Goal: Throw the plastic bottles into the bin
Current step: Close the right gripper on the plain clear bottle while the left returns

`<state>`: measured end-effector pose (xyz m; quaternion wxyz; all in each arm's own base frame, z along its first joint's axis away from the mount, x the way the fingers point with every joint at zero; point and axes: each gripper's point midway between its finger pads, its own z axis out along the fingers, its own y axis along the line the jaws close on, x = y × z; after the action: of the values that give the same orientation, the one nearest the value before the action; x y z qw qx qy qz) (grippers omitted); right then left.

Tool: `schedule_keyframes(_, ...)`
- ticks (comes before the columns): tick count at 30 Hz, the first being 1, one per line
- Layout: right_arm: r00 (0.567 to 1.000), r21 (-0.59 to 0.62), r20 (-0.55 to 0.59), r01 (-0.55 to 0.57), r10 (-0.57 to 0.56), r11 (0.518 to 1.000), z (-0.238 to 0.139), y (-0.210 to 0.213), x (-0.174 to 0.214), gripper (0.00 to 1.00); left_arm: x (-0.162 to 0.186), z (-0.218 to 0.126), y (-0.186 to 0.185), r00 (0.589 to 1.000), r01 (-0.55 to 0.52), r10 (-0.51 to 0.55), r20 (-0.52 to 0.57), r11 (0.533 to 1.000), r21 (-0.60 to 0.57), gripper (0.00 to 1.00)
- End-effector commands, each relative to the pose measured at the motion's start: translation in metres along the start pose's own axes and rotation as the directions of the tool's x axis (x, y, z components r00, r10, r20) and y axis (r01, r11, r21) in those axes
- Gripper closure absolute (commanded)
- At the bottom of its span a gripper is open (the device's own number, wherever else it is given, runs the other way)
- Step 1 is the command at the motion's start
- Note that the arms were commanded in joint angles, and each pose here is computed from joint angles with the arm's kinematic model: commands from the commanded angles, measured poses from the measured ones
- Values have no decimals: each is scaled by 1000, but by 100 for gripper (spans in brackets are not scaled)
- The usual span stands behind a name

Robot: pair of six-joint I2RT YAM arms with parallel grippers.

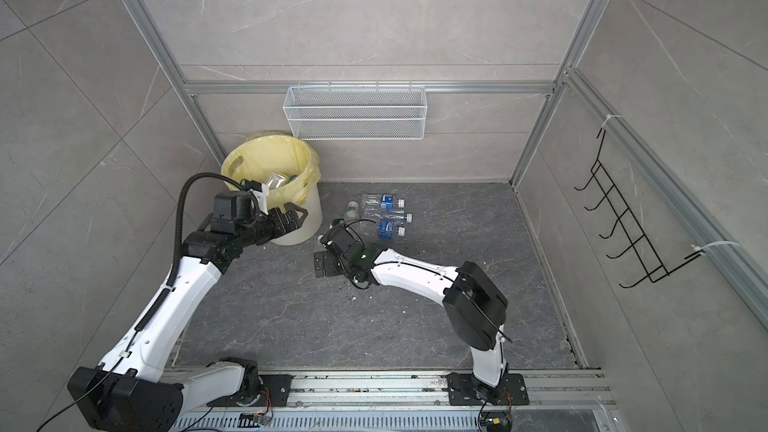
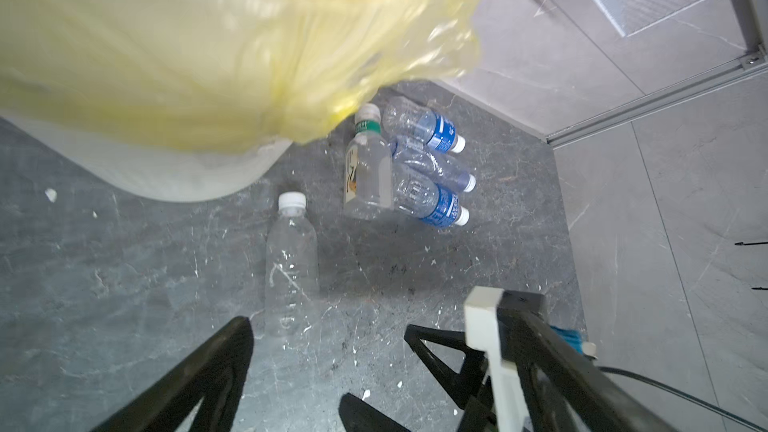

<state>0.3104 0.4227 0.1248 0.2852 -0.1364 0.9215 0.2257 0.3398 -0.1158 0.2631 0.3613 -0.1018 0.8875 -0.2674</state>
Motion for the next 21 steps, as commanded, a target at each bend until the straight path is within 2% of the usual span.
schedule_keyframes(1, 999, -23, -4, -41, 41, 999, 20, 14, -1, 1, 17, 5, 7, 995, 96, -96, -16, 995, 34, 0)
schedule_keyframes(7, 997, 5, -48, -55, 55, 998, 60, 15, 7, 4, 48, 20, 42, 981, 189, -189, -54, 982, -1, 0)
schedule_keyframes(12, 996, 38, -66, -50, 52, 998, 84, 14, 8, 7, 54, 25, 69, 968, 244, -245, -55, 969, -33, 0)
schedule_keyframes(21, 993, 101, -104, -42, 53, 994, 111, 4, 21, 22, 60, 28, 84, 962, 259, -262, -72, 964, -51, 0)
